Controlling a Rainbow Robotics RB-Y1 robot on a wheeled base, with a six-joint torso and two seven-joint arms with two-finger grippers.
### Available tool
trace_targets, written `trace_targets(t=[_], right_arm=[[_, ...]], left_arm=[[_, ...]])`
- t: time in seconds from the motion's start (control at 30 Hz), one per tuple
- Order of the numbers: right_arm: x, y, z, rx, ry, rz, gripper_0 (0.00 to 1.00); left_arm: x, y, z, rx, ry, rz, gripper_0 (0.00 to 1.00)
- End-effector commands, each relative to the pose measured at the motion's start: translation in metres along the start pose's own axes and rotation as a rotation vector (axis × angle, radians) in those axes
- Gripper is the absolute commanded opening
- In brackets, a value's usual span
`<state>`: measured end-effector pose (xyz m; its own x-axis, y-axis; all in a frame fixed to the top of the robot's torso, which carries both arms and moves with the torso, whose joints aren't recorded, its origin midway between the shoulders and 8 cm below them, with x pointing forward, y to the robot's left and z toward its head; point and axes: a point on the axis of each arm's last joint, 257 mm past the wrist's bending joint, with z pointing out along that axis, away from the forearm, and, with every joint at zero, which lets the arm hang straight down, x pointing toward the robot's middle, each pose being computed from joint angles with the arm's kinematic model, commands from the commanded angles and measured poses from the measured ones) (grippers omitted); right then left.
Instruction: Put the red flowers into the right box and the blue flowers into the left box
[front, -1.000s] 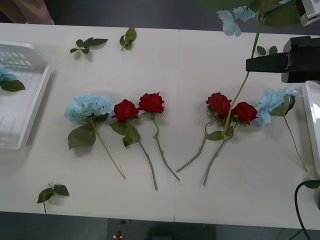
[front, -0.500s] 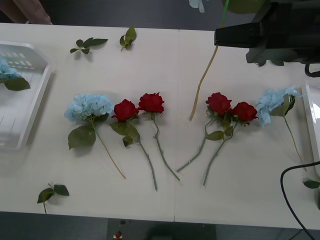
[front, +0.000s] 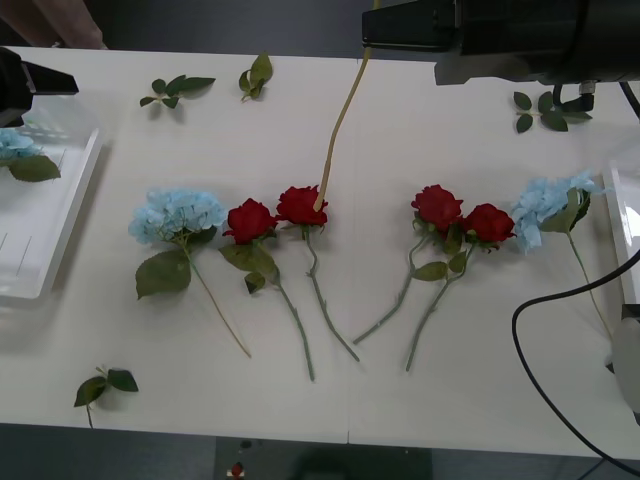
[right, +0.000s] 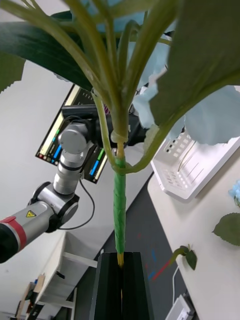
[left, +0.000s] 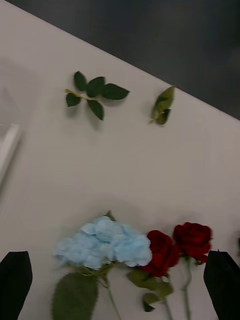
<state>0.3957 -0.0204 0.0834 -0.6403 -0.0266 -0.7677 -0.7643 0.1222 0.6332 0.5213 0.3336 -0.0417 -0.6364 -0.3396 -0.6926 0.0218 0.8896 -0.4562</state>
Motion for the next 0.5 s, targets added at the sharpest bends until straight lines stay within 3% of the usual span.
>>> trace_targets(t=[0.03,0.2,0.5], right_arm=[[-0.008,0.007,0.008,0.013,-0.001,-0.187,0.00],[-0.011,0.006,0.012,0.018,-0.016,-0.299,0.00],[-0.015,0.006,0.015,0.018,-0.033,-0.315,0.00]], left_arm=[[0.004,-0.051,-0.028,0.135,-0.004,-0.025,1.00],[0.031,-0.132,-0.056,0.408,0.063,-0.070,1.00],[0.073,-0.216,-0.053,0.604,0.087,-0.026,1.00]])
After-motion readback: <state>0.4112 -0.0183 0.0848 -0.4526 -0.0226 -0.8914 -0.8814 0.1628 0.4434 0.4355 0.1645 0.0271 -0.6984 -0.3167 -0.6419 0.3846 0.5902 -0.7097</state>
